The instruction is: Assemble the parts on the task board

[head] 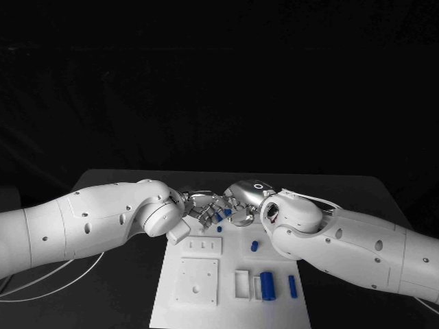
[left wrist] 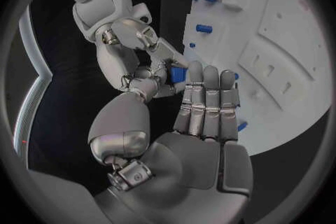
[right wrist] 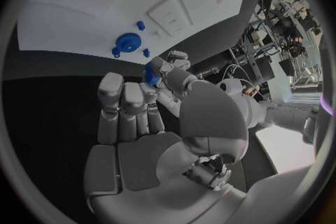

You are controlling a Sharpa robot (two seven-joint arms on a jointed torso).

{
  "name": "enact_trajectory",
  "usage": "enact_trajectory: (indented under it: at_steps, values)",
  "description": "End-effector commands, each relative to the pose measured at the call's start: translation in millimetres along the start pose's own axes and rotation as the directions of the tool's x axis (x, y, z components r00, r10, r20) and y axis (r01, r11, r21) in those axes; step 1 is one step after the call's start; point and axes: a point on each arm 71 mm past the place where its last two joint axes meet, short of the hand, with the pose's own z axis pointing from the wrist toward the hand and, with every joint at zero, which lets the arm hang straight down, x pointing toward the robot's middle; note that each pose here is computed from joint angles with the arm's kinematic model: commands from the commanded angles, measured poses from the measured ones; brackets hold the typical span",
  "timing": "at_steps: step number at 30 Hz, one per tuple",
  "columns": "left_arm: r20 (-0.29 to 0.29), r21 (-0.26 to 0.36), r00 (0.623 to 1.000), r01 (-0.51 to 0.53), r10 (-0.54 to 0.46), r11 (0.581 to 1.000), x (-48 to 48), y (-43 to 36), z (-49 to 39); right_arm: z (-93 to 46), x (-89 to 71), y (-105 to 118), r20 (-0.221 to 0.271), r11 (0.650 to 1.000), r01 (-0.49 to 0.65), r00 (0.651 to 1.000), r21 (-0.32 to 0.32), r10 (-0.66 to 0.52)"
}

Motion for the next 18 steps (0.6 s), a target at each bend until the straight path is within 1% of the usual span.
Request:
enact_trajectory:
  at_steps: [1,18]
  values:
    - [-0.018,0.024,1.0,0.009,-0.008,1.0,4.0,-5.2,0.1,0.2,3.9,8.7,-0.018,0.999,-0.002,1.0,-0.034,0.002]
    - [-0.023,0.025,1.0,0.014,-0.014,1.0,5.4,-6.0,0.5,1.0,6.0,12.1,-0.02,0.999,-0.014,1.0,-0.04,0.014]
